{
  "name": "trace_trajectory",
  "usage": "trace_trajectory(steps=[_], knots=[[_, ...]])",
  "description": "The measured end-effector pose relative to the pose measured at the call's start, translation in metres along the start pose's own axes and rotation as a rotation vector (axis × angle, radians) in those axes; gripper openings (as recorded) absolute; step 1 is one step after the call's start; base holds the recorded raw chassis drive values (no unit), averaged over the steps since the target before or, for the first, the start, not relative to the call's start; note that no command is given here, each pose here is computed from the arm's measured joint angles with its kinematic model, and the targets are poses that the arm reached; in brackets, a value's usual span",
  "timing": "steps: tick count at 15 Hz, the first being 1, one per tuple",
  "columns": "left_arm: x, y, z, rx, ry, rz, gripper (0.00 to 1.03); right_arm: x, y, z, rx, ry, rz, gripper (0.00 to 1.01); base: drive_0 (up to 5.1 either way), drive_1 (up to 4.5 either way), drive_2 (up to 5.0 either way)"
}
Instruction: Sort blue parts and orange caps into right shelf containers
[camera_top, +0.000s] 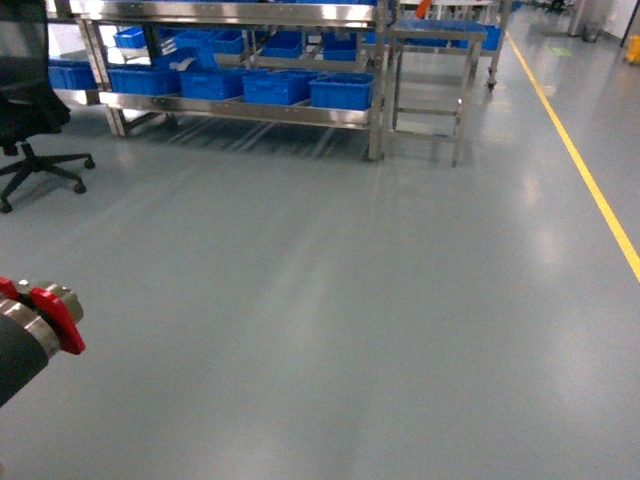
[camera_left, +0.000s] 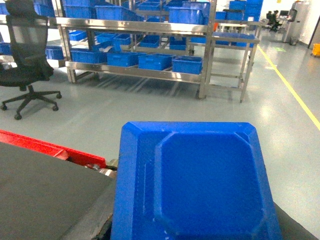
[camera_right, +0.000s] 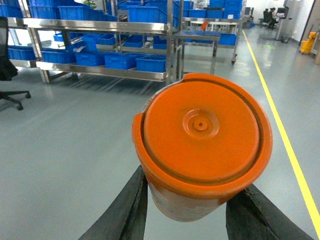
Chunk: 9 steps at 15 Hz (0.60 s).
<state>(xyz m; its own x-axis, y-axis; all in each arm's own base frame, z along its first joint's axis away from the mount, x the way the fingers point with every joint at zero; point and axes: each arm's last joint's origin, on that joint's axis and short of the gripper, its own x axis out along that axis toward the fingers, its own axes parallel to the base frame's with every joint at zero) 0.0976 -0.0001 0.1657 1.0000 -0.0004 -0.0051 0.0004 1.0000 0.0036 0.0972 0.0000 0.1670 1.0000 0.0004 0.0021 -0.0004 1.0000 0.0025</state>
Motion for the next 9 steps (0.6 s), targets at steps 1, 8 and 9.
trace_trajectory(steps=[1, 8, 9], knots=[[0.0, 0.0, 0.0, 0.0, 0.0, 0.0, 0.43, 0.0, 0.0, 0.0, 0.0, 0.0, 0.0, 0.39, -1.7, -1.68, -1.7], [0.0, 0.0, 0.0, 0.0, 0.0, 0.0, 0.43, 0.0, 0.0, 0.0, 0.0, 0.0, 0.0, 0.39, -1.6, -1.62, -1.6], [0.0, 0.0, 0.0, 0.0, 0.0, 0.0, 0.43, 0.0, 0.0, 0.0, 0.0, 0.0, 0.0, 0.39, -1.7, -1.66, -1.7]])
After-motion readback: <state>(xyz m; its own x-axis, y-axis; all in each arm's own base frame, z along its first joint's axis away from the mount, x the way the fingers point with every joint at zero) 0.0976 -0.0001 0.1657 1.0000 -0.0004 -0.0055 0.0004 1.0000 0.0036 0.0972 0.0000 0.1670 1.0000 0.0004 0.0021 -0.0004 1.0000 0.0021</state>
